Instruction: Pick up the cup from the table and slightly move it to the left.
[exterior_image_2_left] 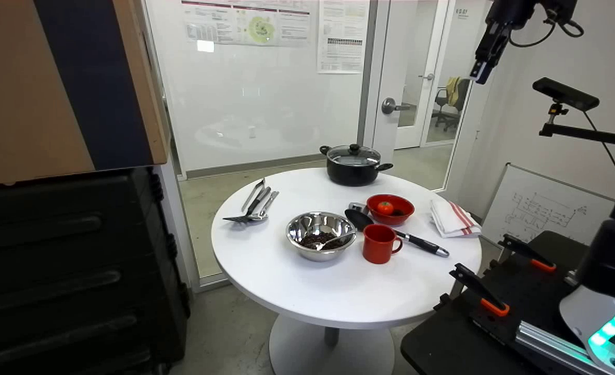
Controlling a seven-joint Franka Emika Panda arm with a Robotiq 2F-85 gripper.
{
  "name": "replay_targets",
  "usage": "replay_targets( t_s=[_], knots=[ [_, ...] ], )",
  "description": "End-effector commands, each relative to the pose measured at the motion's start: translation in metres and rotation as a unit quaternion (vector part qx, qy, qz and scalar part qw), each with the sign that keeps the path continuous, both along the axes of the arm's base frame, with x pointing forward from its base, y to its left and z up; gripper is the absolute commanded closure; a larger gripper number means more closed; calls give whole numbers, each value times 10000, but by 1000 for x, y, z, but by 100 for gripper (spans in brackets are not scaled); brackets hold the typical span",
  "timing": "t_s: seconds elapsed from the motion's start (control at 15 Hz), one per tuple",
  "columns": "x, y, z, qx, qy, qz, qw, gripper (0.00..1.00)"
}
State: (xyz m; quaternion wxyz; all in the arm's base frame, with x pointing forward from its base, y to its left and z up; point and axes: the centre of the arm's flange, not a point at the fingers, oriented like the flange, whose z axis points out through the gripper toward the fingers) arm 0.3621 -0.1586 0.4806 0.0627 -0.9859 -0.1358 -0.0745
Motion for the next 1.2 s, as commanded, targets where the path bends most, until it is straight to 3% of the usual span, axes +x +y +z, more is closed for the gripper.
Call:
replay_targets(
  t_s=[0.0,0.27,0.53,0.6,1.0,1.13],
  knots=[
    [6,21,-47,-196,-56,-113,9997,0],
    [27,22,-99,-470,16,-300,9984,0],
    [61,0,-107,-558,-164,-1206,9910,0],
    [35,12,-109,-468,-175,-802,9955,0],
    [38,11,-112,-484,-134,-838,9952,0],
    [38,24,-132,-617,42,-677,9958,0]
  ],
)
